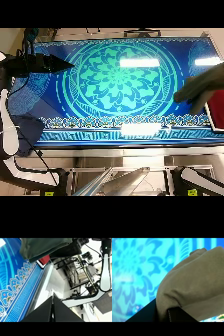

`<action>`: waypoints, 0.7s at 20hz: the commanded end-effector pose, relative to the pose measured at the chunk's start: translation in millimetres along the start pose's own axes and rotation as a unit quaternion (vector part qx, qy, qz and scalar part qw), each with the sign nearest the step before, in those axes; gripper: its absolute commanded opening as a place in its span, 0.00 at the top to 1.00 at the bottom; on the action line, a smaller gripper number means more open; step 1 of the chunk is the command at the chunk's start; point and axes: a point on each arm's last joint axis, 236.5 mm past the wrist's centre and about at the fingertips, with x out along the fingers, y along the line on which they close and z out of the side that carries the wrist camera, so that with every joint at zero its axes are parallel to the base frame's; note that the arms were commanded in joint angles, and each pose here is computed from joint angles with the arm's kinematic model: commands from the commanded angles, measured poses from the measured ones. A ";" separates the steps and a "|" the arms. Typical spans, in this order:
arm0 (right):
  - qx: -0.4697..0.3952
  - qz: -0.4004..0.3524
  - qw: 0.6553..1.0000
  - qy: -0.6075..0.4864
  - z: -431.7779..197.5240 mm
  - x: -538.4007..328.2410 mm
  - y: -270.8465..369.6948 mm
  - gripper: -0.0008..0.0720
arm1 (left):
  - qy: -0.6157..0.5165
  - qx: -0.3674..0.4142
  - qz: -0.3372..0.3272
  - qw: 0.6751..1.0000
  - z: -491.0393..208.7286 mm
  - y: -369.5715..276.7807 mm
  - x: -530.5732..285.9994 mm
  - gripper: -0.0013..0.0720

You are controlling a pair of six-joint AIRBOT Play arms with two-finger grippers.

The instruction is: Fold the shirts.

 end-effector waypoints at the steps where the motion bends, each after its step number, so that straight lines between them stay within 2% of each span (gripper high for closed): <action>1: 0.046 -0.031 0.993 -0.101 50.8 -17.1 -63.6 0.94 | -0.004 -0.003 0.002 1.000 2.2 0.7 1.2 0.96; 3: 0.047 0.024 0.978 -0.203 107.7 -12.0 -67.7 0.94 | -0.014 -0.002 0.007 1.000 7.6 2.8 5.6 0.96; 5: 0.067 0.120 0.944 -0.301 167.8 -28.3 -49.5 0.94 | -0.025 -0.001 0.013 1.000 13.9 5.5 10.2 0.96; 7: 0.053 0.180 0.923 -0.337 204.0 -46.6 -30.0 0.94 | -0.024 0.001 0.012 1.000 14.8 4.4 16.5 0.96; 9: 0.036 0.168 0.928 -0.330 214.6 -48.0 -32.5 0.94 | -0.018 0.002 0.008 1.000 12.7 1.9 23.2 0.96; 11: 0.044 0.116 0.943 -0.308 205.8 -30.1 -64.9 0.94 | -0.011 0.003 0.004 1.000 10.4 -0.4 29.7 0.96; 14: 0.068 0.016 0.982 -0.176 139.2 28.8 -135.8 0.94 | 0.010 0.015 -0.009 1.000 2.2 -7.2 41.5 0.96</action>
